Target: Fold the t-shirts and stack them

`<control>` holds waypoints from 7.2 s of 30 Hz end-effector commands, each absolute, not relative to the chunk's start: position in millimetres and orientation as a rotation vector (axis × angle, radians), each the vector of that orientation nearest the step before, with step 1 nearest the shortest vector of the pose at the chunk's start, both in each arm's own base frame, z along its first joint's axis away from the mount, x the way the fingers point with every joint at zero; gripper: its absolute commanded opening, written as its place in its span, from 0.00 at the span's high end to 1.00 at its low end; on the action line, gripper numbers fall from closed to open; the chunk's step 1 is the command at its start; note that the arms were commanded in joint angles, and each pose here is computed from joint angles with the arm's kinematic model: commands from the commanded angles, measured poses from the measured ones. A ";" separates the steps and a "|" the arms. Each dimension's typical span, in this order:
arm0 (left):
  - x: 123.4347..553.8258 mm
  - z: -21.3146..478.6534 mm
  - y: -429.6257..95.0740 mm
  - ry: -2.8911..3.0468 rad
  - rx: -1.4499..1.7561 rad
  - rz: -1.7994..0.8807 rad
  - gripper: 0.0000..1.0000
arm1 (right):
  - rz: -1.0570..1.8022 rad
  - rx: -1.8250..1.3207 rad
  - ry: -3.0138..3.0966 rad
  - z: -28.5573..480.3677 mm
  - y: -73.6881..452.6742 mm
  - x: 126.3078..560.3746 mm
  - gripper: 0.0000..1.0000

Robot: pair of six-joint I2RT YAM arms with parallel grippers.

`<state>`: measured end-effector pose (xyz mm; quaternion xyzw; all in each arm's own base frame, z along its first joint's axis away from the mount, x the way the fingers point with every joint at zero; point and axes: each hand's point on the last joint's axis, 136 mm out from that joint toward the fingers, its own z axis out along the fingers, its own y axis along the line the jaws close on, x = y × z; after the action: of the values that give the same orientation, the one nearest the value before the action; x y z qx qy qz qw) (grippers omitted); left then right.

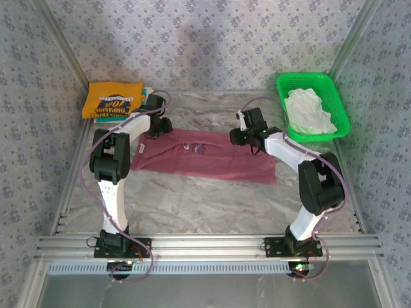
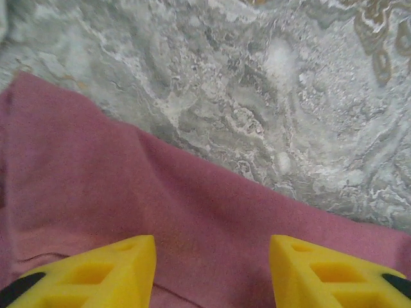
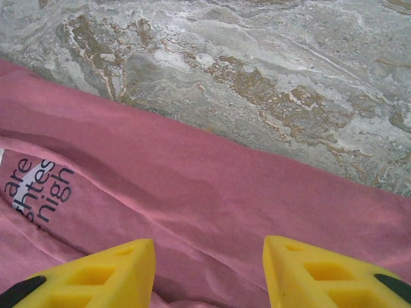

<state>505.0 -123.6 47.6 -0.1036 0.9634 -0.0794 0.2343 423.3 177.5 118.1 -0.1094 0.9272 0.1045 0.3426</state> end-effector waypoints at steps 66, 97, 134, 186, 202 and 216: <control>444.7 83.8 -149.9 2.498 -0.402 -0.165 1.00 | 0.226 -0.211 2.393 136.6 157.1 443.0 0.48; 341.6 64.2 -180.8 2.321 -0.552 -0.177 0.88 | 0.235 -0.198 2.423 122.8 152.8 443.3 0.48; 386.0 36.4 -113.5 2.666 -0.371 -0.307 0.89 | 0.249 0.225 2.753 71.0 86.8 384.7 0.53; 330.4 23.1 -80.2 2.737 -0.374 -0.231 0.90 | 0.300 -1.475 2.373 37.8 341.0 389.0 0.52; 332.6 22.1 -79.6 2.740 -0.384 -0.224 0.90 | 0.339 -1.521 2.328 41.4 341.7 383.1 1.00; 333.4 51.5 -71.9 2.701 -0.371 -0.179 0.90 | 0.270 -1.506 2.248 81.1 336.0 381.3 1.00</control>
<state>327.7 -75.8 30.5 -0.1397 0.9698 -0.0745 0.1856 382.8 335.5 55.2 -0.5331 0.8187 0.1040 0.1862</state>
